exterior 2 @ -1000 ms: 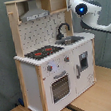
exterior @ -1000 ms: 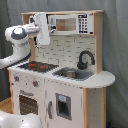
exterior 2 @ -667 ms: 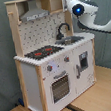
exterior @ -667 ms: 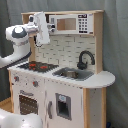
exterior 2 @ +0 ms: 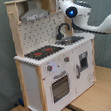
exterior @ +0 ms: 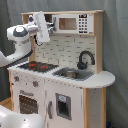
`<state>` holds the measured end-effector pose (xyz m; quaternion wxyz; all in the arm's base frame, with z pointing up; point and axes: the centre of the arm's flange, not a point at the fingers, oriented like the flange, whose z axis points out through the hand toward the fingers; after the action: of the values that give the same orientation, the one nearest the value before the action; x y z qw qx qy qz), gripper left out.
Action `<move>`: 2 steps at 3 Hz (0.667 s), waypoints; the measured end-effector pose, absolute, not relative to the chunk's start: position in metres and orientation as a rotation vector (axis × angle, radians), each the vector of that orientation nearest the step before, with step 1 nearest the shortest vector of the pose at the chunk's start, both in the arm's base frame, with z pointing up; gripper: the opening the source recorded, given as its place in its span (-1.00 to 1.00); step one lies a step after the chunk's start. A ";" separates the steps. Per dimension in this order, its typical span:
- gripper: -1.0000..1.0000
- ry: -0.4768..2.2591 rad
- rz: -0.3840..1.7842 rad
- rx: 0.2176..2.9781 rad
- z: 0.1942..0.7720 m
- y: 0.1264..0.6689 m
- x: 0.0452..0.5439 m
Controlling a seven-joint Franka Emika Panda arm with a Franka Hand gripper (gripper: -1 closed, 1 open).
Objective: Play with the kitchen
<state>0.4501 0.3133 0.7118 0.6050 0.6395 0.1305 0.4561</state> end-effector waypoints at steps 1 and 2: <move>-1.00 0.303 1.059 1.462 0.710 0.321 0.469; -1.00 0.285 1.051 1.470 0.716 0.310 0.491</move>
<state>0.4911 0.3102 0.7161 0.6102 0.6366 0.1233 0.4552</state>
